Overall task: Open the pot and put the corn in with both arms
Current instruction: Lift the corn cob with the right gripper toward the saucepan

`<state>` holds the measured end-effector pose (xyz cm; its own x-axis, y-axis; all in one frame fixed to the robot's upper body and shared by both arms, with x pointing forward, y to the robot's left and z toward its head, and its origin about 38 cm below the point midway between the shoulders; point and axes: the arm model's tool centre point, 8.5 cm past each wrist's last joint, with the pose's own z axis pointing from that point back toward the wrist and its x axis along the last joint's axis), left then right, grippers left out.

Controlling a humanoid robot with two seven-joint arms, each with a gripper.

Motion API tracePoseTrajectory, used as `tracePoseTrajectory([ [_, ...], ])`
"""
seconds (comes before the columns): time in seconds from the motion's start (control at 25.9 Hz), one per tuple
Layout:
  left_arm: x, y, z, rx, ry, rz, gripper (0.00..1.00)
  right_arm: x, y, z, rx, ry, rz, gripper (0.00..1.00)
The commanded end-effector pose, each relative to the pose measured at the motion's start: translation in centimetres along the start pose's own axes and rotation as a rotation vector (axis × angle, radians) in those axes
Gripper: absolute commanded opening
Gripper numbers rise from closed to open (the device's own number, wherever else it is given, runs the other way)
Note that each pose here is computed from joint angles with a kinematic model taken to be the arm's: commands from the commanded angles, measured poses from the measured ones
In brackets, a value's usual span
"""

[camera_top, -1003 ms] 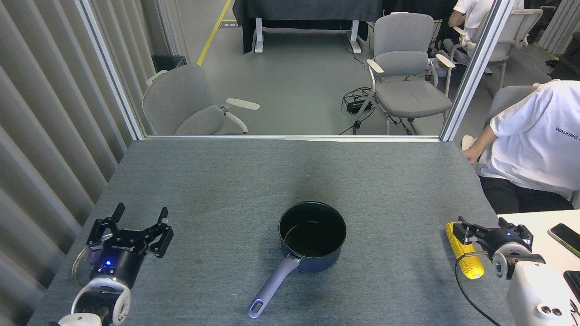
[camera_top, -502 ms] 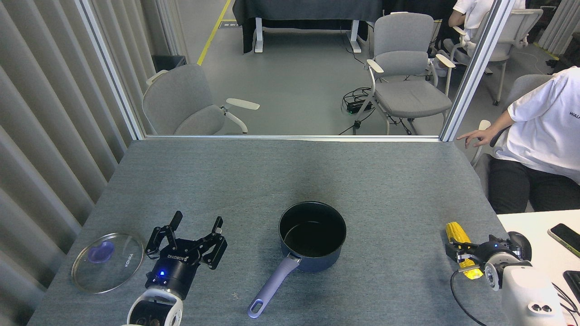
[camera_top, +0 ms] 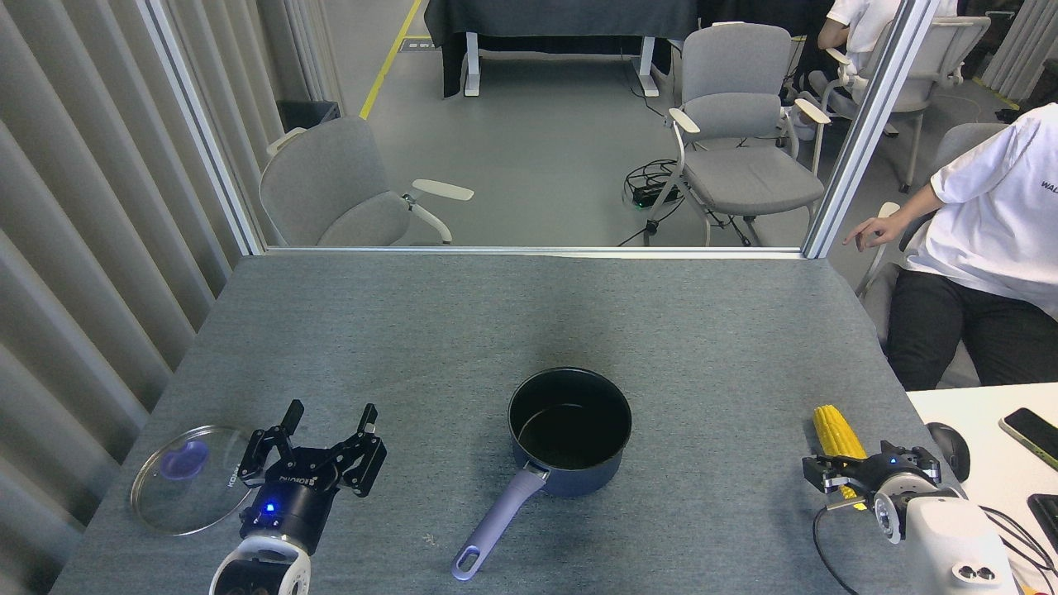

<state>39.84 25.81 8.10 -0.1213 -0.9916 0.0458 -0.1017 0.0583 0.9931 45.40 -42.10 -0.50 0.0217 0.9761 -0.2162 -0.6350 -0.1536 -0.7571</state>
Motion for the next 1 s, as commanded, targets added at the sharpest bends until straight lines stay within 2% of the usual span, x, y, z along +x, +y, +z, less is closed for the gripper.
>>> tracePoseTrajectory([
  [0.0, -0.5, 0.1, 0.1, 0.003, 0.011, -0.001, 0.98, 0.6, 0.3, -0.1, 0.010, -0.009, 0.014, 0.95],
  [0.19, -0.5, 0.0, 0.1, -0.001, 0.014, 0.001, 0.99, 0.7, 1.5, -0.1, 0.032, -0.013, 0.020, 0.94],
  [0.27, -0.6, -0.1, 0.1, -0.004, 0.017, 0.001, 0.99, 0.7, 1.5, -0.1, 0.034, -0.013, 0.019, 0.90],
  [0.42, -0.4, -0.1, 0.0, -0.002, 0.017, 0.010, 0.99, 0.7, 1.4, 0.0, 0.031, -0.015, 0.015, 0.62],
  [0.58, -0.4, -0.1, 0.0, 0.000, 0.016, 0.009, 0.99, 0.5, 1.3, -0.1, 0.027, -0.007, 0.007, 0.47],
  [0.77, -0.6, 0.4, 0.1, 0.020, 0.008, 0.002, 0.99, 0.5, 1.2, 0.0, 0.023, -0.017, -0.004, 0.19],
  [0.85, -1.3, 0.5, 0.2, 0.023, 0.027, 0.004, 0.99, 0.3, 0.9, 0.0, 0.014, -0.019, -0.022, 0.13],
  [0.96, -1.5, 0.6, 0.2, 0.026, 0.031, 0.003, 0.99, -0.3, -0.3, 0.2, -0.016, -0.034, -0.055, 0.10],
])
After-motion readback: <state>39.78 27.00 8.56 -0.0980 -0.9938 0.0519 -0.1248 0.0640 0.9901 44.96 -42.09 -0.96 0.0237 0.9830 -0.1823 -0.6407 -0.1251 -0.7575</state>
